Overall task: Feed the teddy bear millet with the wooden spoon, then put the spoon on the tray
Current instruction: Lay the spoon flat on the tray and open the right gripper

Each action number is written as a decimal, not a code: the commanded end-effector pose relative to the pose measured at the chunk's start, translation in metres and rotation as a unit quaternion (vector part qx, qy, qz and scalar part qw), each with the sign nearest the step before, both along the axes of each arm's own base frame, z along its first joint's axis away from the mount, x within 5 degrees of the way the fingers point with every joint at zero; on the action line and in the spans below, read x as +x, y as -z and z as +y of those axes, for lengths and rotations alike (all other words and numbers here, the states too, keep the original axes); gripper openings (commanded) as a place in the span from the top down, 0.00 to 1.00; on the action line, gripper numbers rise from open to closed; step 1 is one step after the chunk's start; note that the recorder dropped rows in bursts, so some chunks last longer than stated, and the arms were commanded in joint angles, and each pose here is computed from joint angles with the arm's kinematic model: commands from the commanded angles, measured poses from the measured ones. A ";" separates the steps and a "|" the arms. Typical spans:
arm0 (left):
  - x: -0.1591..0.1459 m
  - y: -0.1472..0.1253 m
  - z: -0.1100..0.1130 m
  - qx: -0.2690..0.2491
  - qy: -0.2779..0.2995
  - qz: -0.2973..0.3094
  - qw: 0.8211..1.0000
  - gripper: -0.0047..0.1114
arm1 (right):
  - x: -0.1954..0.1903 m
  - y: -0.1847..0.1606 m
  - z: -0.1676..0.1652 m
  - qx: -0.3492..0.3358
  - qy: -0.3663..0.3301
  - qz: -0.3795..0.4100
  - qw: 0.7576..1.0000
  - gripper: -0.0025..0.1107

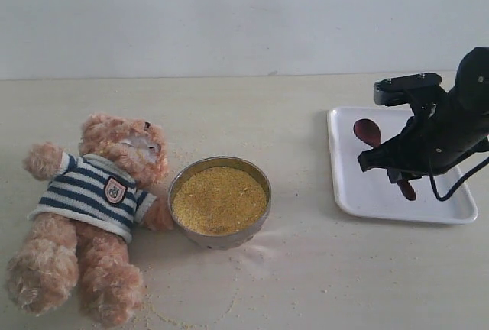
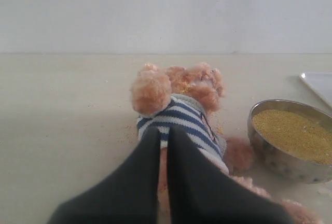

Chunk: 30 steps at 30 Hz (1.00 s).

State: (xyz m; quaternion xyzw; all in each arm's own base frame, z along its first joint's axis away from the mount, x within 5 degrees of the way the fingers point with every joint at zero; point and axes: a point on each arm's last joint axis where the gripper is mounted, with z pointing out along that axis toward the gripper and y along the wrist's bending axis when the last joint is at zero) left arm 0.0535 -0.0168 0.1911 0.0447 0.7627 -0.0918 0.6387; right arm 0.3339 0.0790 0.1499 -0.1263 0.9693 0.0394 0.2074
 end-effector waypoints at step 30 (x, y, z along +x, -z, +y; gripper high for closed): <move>0.000 0.001 0.000 -0.006 -0.002 0.000 1.000 0.92 | 0.005 0.024 -0.003 -0.023 -0.005 0.017 1.000 0.76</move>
